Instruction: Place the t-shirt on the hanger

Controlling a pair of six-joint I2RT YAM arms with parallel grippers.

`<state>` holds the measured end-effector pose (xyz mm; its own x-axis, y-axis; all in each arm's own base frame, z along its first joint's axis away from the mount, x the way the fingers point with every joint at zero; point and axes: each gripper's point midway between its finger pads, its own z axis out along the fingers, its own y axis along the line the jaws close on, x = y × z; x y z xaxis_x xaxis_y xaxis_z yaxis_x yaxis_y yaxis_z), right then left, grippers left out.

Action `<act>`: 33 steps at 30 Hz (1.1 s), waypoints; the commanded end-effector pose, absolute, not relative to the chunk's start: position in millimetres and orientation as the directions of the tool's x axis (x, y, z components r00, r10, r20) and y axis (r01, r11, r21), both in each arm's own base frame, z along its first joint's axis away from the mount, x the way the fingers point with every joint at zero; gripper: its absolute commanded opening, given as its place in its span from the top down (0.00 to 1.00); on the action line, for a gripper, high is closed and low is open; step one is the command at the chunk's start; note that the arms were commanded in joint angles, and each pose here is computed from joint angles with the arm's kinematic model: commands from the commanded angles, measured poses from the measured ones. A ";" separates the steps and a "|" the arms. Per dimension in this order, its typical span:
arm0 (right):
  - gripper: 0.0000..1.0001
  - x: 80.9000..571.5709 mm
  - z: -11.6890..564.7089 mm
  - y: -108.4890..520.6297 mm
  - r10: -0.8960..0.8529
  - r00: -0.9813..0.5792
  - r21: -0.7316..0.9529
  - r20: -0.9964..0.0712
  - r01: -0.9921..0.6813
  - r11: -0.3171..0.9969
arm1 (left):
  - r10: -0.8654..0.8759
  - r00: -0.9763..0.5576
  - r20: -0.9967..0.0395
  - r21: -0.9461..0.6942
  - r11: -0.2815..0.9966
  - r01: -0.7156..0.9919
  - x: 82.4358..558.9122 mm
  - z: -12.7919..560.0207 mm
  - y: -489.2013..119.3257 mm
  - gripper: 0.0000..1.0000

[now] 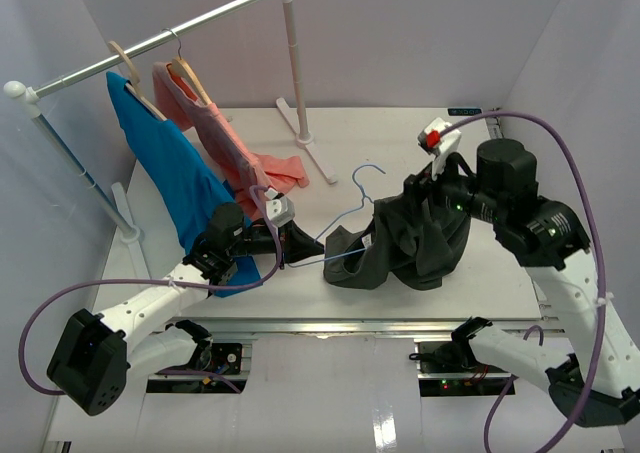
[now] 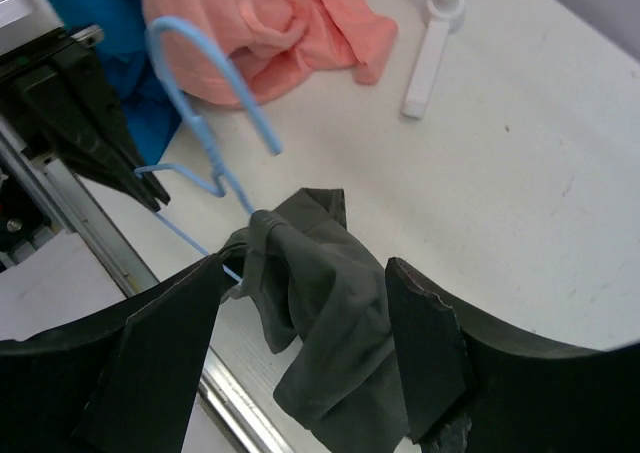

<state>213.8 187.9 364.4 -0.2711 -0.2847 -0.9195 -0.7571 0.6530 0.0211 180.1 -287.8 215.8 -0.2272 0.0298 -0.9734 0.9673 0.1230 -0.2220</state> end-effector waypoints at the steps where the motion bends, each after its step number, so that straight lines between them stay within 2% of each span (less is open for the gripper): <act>1: 0.28 189.2 367.3 197.0 -0.307 -0.041 -0.120 -0.951 -0.866 0.486 | -0.002 -0.167 -0.986 -0.167 0.094 0.982 173.6 231.8 -287.5 1.00; 7: 0.34 172.9 344.7 214.2 -0.325 0.055 -0.161 -0.944 -0.938 0.307 | -0.004 -0.161 -0.987 -0.161 0.050 0.986 164.6 235.9 -286.9 1.00; 10: 0.36 175.4 344.3 220.2 -0.325 0.067 -0.163 -0.943 -0.947 0.278 | 0.002 -0.163 -0.987 -0.163 0.030 0.986 161.8 236.4 -287.6 1.00; 17: 0.39 187.9 364.2 226.9 -0.281 0.125 -0.211 -0.952 -0.931 0.298 | 0.019 -0.166 -0.986 -0.166 -0.022 0.986 155.4 235.5 -289.0 1.00; 22: 0.39 182.1 356.9 229.6 -0.293 0.113 -0.191 -0.950 -0.947 0.257 | 0.022 -0.165 -0.986 -0.166 -0.039 0.985 154.0 235.1 -289.8 1.00; 29: 0.33 170.6 384.3 219.5 -0.258 0.168 -0.241 -0.951 -0.928 0.284 | 0.062 -0.202 -0.977 -0.201 0.028 0.979 166.7 224.2 -290.9 1.00; 33: 0.30 178.6 373.1 213.3 -0.310 0.162 -0.262 -0.937 -0.913 0.313 | 0.048 -0.194 -0.980 -0.193 0.031 0.981 166.6 226.8 -290.4 1.00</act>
